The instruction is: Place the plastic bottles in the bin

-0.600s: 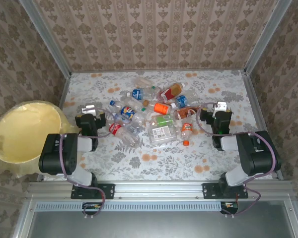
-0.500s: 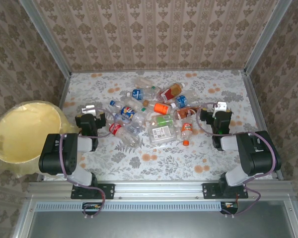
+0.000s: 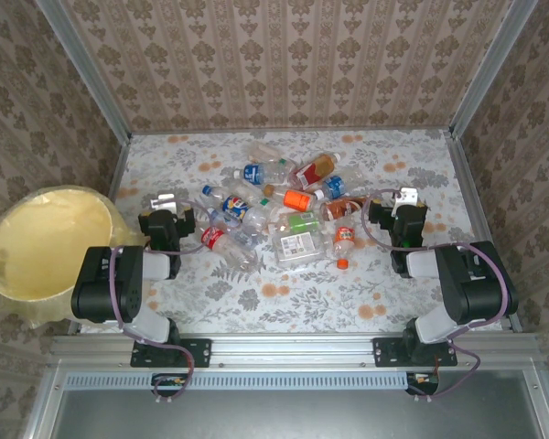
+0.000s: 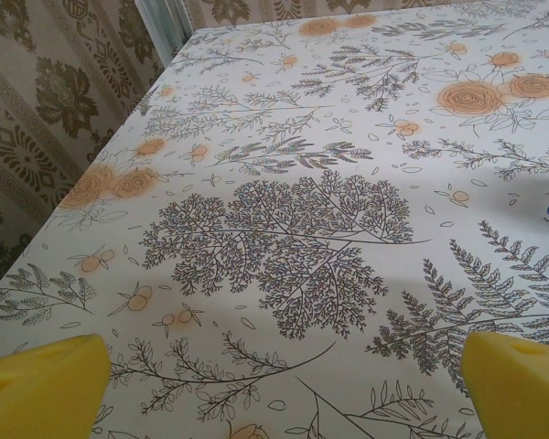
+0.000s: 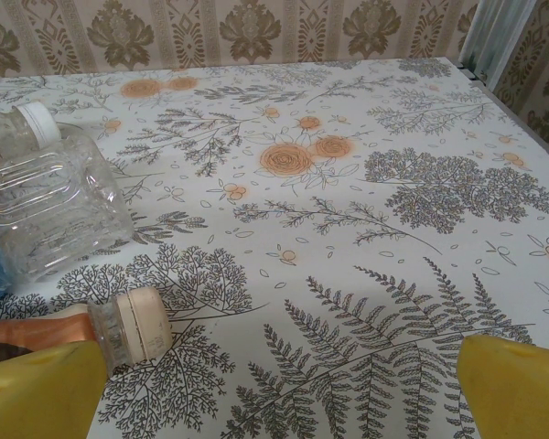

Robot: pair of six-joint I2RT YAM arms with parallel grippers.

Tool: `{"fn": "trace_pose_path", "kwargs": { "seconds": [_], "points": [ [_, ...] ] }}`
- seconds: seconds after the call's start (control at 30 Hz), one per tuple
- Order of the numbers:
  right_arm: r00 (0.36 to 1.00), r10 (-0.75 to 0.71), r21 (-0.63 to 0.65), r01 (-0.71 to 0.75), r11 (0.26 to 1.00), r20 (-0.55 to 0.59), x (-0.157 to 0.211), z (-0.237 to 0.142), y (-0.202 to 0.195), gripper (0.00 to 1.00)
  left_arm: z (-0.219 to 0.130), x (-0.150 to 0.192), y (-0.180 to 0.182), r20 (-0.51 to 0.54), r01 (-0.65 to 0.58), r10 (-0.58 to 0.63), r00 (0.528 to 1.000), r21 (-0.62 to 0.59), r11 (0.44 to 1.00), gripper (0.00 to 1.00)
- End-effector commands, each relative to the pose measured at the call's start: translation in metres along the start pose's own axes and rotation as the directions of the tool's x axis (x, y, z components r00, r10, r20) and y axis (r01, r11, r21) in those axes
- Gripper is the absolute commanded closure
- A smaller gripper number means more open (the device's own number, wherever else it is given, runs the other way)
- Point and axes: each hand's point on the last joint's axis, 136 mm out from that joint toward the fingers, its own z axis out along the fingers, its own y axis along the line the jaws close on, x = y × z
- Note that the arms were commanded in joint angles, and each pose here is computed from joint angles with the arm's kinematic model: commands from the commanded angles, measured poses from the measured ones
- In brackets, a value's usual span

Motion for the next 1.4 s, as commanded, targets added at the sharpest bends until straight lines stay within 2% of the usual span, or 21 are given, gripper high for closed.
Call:
{"fn": "trace_pose_path", "kwargs": {
  "seconds": [0.0,0.4,0.47,0.57,0.67,0.77,0.9,1.03,1.13,1.27,1.37],
  "points": [
    [0.999,0.02,0.018,-0.02,1.0,0.03,-0.006,-0.001,-0.003,0.0,0.001,-0.019,0.002,0.055,0.021,-0.02,0.998,-0.014,1.0,0.0],
    [0.999,0.028,0.017,-0.029,0.999,0.032,-0.007,-0.001,-0.004,0.0,-0.001,-0.022,0.002,0.063,0.017,-0.016,0.998,-0.016,1.0,0.0],
    [0.999,0.036,0.024,-0.037,0.999,0.022,-0.01,-0.003,-0.007,0.0,-0.004,-0.024,-0.003,0.069,0.0,-0.001,0.998,0.015,1.0,0.0],
    [1.0,0.016,-0.022,-0.016,1.0,0.023,-0.016,-0.004,0.0,0.0,-0.007,-0.027,-0.005,0.085,-0.016,0.014,0.996,0.017,1.0,0.0],
    [0.998,0.023,-0.004,-0.023,1.0,-0.055,-0.027,-0.008,-0.003,0.0,-0.015,-0.042,0.0,0.068,-0.02,0.02,0.997,-0.011,1.0,0.0],
    [0.995,0.049,-0.001,-0.049,0.999,-0.085,-0.048,-0.015,-0.003,0.0,-0.025,-0.06,0.002,0.06,-0.018,0.018,0.998,-0.002,1.0,0.0],
    [0.98,0.152,-0.057,-0.16,0.985,-0.129,-0.054,-0.027,0.007,0.0,-0.034,-0.077,0.004,0.07,0.084,-0.084,0.994,0.002,0.996,0.0],
    [0.912,0.291,-0.116,-0.335,0.935,-0.29,-0.043,-0.041,0.029,0.0,-0.041,-0.085,-0.003,0.004,0.177,-0.177,0.984,0.013,0.984,0.0],
    [0.829,0.391,-0.076,-0.456,0.887,-0.4,-0.023,-0.053,0.038,0.0,-0.048,-0.088,-0.009,-0.049,0.23,-0.23,0.972,0.011,0.973,0.0],
    [0.723,0.405,-0.073,-0.53,0.845,-0.56,0.006,-0.075,0.056,0.0,-0.061,-0.089,-0.019,-0.137,0.311,-0.305,0.942,0.02,0.95,0.0],
    [0.675,0.407,-0.056,-0.553,0.832,-0.615,0.022,-0.09,0.063,0.0,-0.071,-0.086,-0.031,-0.201,0.373,-0.354,0.913,0.063,0.926,0.0]
  ]
}}
